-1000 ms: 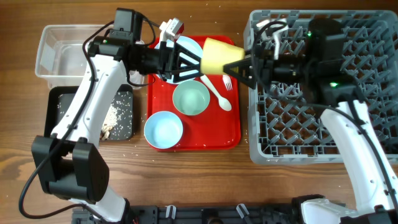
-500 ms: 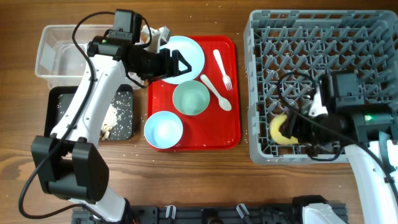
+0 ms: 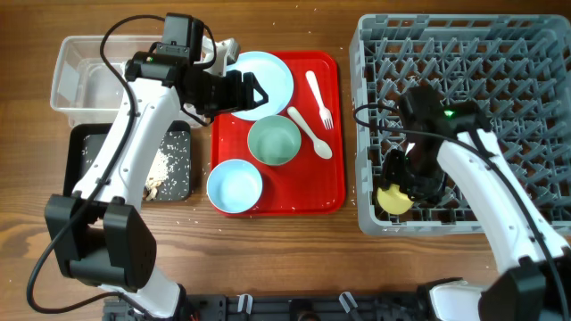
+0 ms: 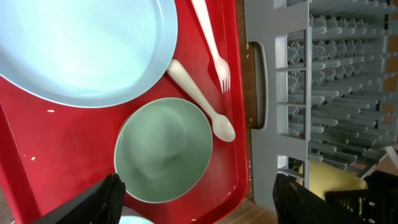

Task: Sort waste into correct bins and load items into the dishwasher rack
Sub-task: 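Place the yellow cup into the front of the dish rack with the right gripper, then grasp the green bowl with the right gripper and place it in the rack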

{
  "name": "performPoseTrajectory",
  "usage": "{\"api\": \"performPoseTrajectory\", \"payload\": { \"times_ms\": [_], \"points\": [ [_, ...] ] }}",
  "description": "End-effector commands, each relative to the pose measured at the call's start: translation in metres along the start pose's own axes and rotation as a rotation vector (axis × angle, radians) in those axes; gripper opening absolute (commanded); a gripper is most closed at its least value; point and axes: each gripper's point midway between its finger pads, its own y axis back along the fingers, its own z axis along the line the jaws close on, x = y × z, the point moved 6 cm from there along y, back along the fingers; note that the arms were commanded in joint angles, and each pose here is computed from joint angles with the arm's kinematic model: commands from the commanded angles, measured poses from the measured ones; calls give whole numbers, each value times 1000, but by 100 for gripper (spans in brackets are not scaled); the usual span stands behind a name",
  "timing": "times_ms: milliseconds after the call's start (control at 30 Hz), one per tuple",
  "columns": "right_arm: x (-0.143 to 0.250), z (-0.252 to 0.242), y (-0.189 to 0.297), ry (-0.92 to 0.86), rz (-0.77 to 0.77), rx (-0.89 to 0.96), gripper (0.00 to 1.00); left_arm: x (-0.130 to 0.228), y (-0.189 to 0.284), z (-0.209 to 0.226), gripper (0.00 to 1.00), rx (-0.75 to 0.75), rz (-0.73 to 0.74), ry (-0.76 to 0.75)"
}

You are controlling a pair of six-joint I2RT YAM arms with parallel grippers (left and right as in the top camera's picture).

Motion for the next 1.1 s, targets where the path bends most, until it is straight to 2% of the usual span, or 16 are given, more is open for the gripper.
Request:
{"api": "performPoseTrajectory", "payload": {
  "times_ms": [0, 67, 167, 267, 367, 500, 600, 800, 867, 967, 1000, 1067],
  "points": [
    [-3, 0, -4, -10, 0, 28, 76, -2, 5, -2, 78, -8, -19, -14],
    [-5, 2, 10, -2, -33, 8, 83, -2, 6, -2, 78, -7, -19, -13],
    [-12, 8, 51, 37, -124, -46, 84, -2, 6, -2, 78, -7, -19, -13],
    [-31, 45, 99, 172, -293, -294, 79, -4, 9, 0, 79, -8, -31, -9],
    [-44, 89, 105, 234, -393, -410, 75, -12, 36, 11, 78, -21, -91, 39],
    [-54, 151, 71, 275, -361, -440, 65, -19, 77, 32, 79, -46, -199, 94],
    [-63, 181, 19, 259, -252, -395, 59, -18, 86, 46, 80, -65, -206, 138],
    [-71, 202, -60, 259, -55, -355, 42, -16, 87, 56, 80, -144, -208, 155],
    [-71, 204, -70, 262, -37, -344, 34, -16, 87, 57, 80, -152, -208, 157],
    [-70, 212, -70, 302, -63, -362, 28, -16, 87, 57, 85, -151, -207, 157],
    [-69, 214, -70, 310, -70, -363, 18, -16, 87, 57, 87, -151, -207, 157],
    [-68, 215, -70, 313, -78, -351, 4, -16, 87, 57, 100, -151, -206, 158]
  ]
}}
